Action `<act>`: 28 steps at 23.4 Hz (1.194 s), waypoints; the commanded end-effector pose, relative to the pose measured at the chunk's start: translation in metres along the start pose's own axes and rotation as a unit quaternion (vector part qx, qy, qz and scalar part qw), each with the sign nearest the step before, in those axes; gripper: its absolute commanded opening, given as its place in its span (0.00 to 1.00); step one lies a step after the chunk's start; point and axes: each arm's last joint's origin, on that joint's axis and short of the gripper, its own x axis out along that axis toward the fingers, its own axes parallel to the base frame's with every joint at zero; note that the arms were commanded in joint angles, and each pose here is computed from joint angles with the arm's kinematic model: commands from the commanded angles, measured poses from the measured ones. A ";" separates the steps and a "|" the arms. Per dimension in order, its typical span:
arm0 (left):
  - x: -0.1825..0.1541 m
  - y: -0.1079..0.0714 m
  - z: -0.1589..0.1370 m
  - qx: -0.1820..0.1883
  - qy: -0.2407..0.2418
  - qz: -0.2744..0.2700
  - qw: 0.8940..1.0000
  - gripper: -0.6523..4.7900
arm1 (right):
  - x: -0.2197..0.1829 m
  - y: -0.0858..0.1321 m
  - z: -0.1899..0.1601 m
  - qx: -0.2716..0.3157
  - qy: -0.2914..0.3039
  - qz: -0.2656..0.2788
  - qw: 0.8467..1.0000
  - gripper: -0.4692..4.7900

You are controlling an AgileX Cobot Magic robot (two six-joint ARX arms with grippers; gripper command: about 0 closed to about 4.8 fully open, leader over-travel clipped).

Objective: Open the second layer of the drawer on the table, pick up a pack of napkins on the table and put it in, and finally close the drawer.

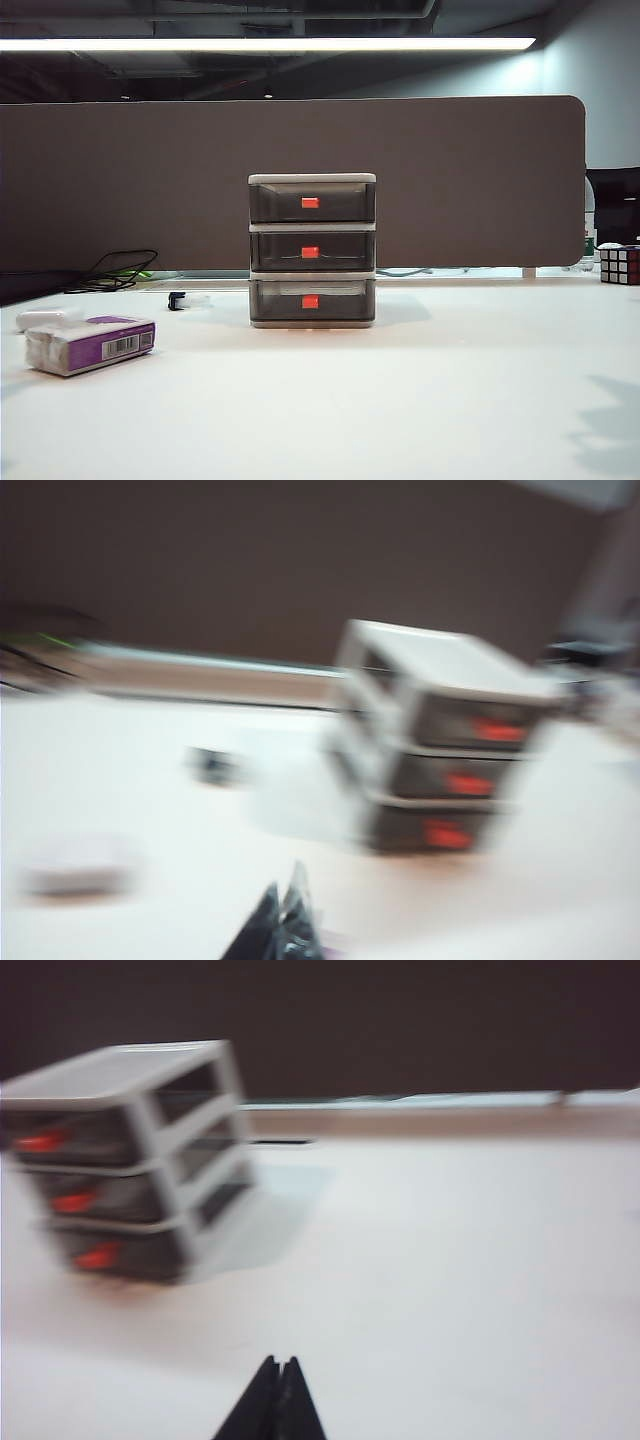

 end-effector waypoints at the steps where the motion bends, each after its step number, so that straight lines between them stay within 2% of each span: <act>1: -0.001 -0.005 -0.004 -0.084 0.047 -0.085 0.992 0.12 | -0.001 0.008 -0.009 0.070 0.053 0.139 0.986 0.08; 3: -0.001 -0.005 -0.005 -0.098 0.056 -0.090 0.990 0.12 | -0.001 0.008 -0.011 0.072 0.065 0.142 0.985 0.08; 6: -0.001 -0.005 -0.005 -0.107 0.056 -0.092 0.988 0.24 | -0.001 0.008 -0.010 0.076 0.063 0.151 0.984 0.09; 11: 0.000 -0.012 -0.005 -0.116 0.059 -0.115 0.985 0.24 | -0.002 0.010 -0.008 0.109 0.065 0.180 0.975 0.08; 14: 0.003 -0.024 -0.009 -0.082 0.061 -0.129 0.986 0.29 | -0.002 0.010 -0.006 0.108 0.060 0.180 0.976 0.08; 17: 0.005 -0.037 -0.012 -0.078 0.067 -0.119 0.988 0.29 | -0.003 0.012 0.004 0.103 0.048 0.183 0.977 0.08; 19: 0.009 -0.047 -0.014 -0.055 0.066 -0.116 0.989 0.29 | -0.005 0.014 0.019 0.094 0.028 0.176 0.980 0.08; 21: 0.012 -0.052 -0.015 -0.033 0.069 -0.128 0.989 0.30 | -0.005 0.015 0.027 0.090 0.020 0.172 0.981 0.08; 24: 0.028 -0.057 -0.018 -0.027 0.069 -0.128 0.989 0.31 | 0.001 0.020 0.041 0.074 0.032 0.176 0.981 0.08; 28: 0.050 -0.062 -0.026 -0.023 0.082 -0.111 0.990 0.47 | 0.021 0.028 0.054 0.058 0.062 0.193 0.977 0.08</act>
